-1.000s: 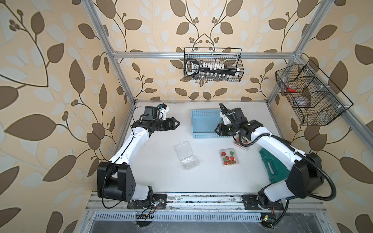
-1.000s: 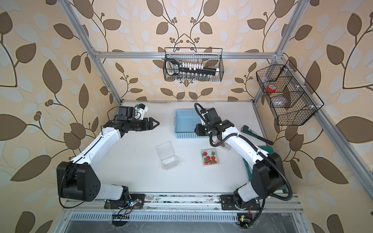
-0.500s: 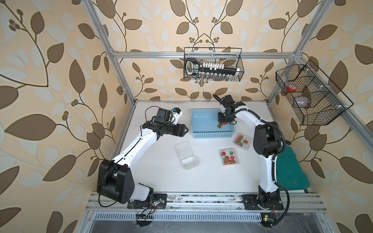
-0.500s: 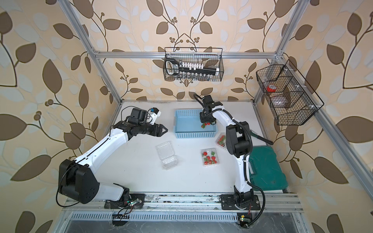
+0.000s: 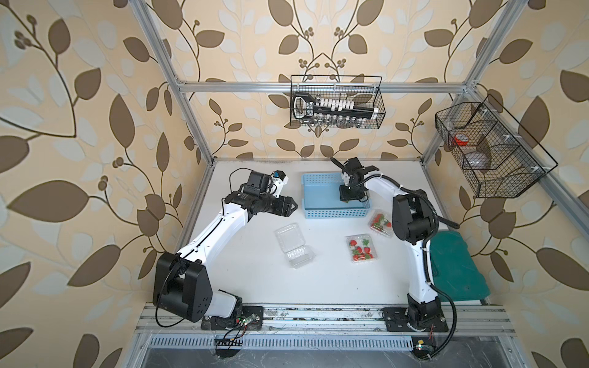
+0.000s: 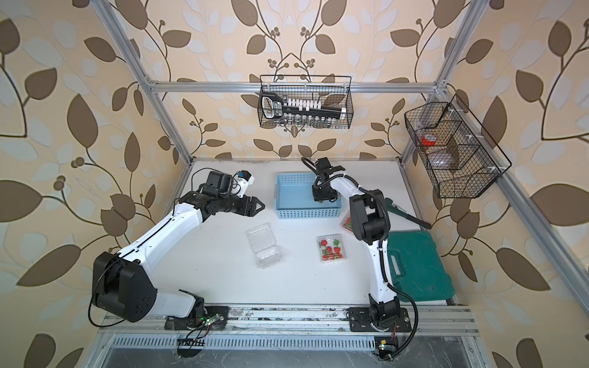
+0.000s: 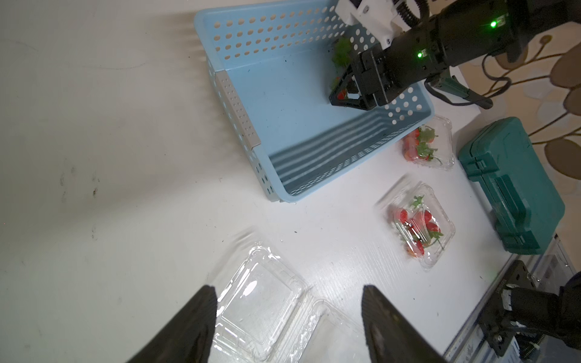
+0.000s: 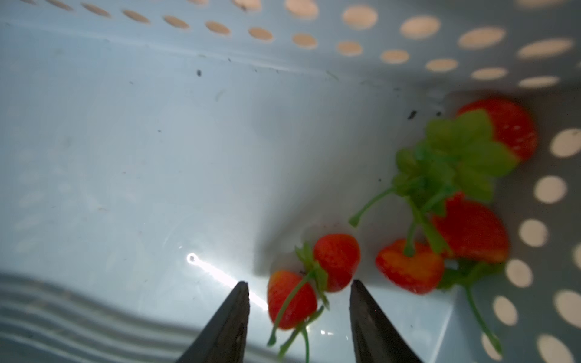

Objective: Pack strawberries into containers
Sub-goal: Pick up the strawberry from the basket.

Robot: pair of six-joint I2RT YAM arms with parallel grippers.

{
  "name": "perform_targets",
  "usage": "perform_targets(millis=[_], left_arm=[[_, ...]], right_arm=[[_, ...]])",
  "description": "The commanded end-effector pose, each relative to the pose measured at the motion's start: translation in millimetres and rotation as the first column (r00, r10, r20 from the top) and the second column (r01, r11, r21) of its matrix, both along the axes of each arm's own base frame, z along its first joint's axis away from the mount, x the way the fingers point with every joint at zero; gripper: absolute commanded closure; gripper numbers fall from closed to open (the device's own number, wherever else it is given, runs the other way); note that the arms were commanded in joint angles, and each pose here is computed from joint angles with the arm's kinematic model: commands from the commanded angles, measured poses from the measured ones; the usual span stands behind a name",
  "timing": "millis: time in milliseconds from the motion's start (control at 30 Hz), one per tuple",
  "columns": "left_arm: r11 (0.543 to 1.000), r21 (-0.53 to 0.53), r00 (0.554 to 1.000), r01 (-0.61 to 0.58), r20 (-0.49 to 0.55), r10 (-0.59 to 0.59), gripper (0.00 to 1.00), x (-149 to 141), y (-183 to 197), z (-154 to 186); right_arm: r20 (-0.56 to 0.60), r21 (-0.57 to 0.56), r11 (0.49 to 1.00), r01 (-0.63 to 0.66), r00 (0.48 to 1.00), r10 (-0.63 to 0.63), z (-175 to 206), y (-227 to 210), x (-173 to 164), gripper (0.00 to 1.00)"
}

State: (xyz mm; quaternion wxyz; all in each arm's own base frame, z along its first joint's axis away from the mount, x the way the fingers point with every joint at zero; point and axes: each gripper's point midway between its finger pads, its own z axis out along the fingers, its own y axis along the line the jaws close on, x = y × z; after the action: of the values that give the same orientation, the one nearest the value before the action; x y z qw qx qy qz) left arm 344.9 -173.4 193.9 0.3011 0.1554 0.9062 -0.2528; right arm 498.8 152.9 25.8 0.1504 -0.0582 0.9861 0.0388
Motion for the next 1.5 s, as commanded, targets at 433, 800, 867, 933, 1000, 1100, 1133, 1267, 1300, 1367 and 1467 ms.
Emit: perform_targets(millis=[433,800,867,933,1000,1100,1133,1267,1300,1367,1467], left_arm=[[1.0,-0.004,0.998,0.022,0.055,-0.022,0.26,-3.4,-1.4,16.3],[1.0,-0.013,0.998,0.025,0.057,-0.024,0.26,-4.5,-2.3,18.1],[1.0,-0.016,0.998,0.027,0.058,-0.026,0.26,-4.4,-2.8,18.9],[1.0,-0.017,0.998,0.026,0.058,-0.025,0.26,-4.5,-2.8,19.4],[0.999,-0.017,0.998,0.027,0.057,-0.026,0.26,-4.4,-2.9,19.0],[0.999,-0.018,0.998,0.028,0.057,-0.027,0.26,-4.2,-3.4,18.9],[0.999,-0.018,0.998,0.028,0.057,-0.027,0.26,-4.2,-3.3,18.8],[0.999,-0.021,0.998,0.03,0.056,-0.029,0.26,-4.5,-3.8,19.0],[0.999,-0.021,0.998,0.03,0.056,-0.029,0.26,-4.5,-3.8,19.0],[0.999,-0.021,0.998,0.03,0.056,-0.029,0.27,-4.6,-3.8,19.0],[0.999,-0.023,0.998,0.031,0.058,-0.029,0.27,-4.6,-4.0,19.9]], right_arm=[[0.025,0.002,0.999,0.052,0.998,-0.052,4.0,-2.9,10.9,0.8],[0.091,0.038,0.999,0.039,0.995,-0.042,41.5,1.5,13.4,0.87],[0.108,0.041,0.999,0.023,0.994,-0.027,51.1,3.7,12.4,0.87],[0.122,0.041,0.999,0.009,0.992,-0.014,59.8,5.7,10.9,0.87],[0.133,0.05,0.999,-0.004,0.991,-0.003,68.7,8.7,6.6,0.87],[0.146,0.057,0.998,-0.025,0.989,0.016,77.6,14.1,-0.1,0.87],[0.149,0.062,0.998,-0.034,0.989,0.025,79.4,17.0,-2.4,0.87],[0.143,0.074,0.996,-0.05,0.989,0.039,80.0,20.9,-10.0,0.87],[0.141,0.074,0.996,-0.052,0.989,0.042,79.9,21.0,-11.2,0.87],[0.142,0.076,0.995,-0.058,0.989,0.046,80.8,22.6,-12.6,0.87],[0.149,0.085,0.994,-0.072,0.987,0.059,85.1,27.6,-13.3,0.87]])
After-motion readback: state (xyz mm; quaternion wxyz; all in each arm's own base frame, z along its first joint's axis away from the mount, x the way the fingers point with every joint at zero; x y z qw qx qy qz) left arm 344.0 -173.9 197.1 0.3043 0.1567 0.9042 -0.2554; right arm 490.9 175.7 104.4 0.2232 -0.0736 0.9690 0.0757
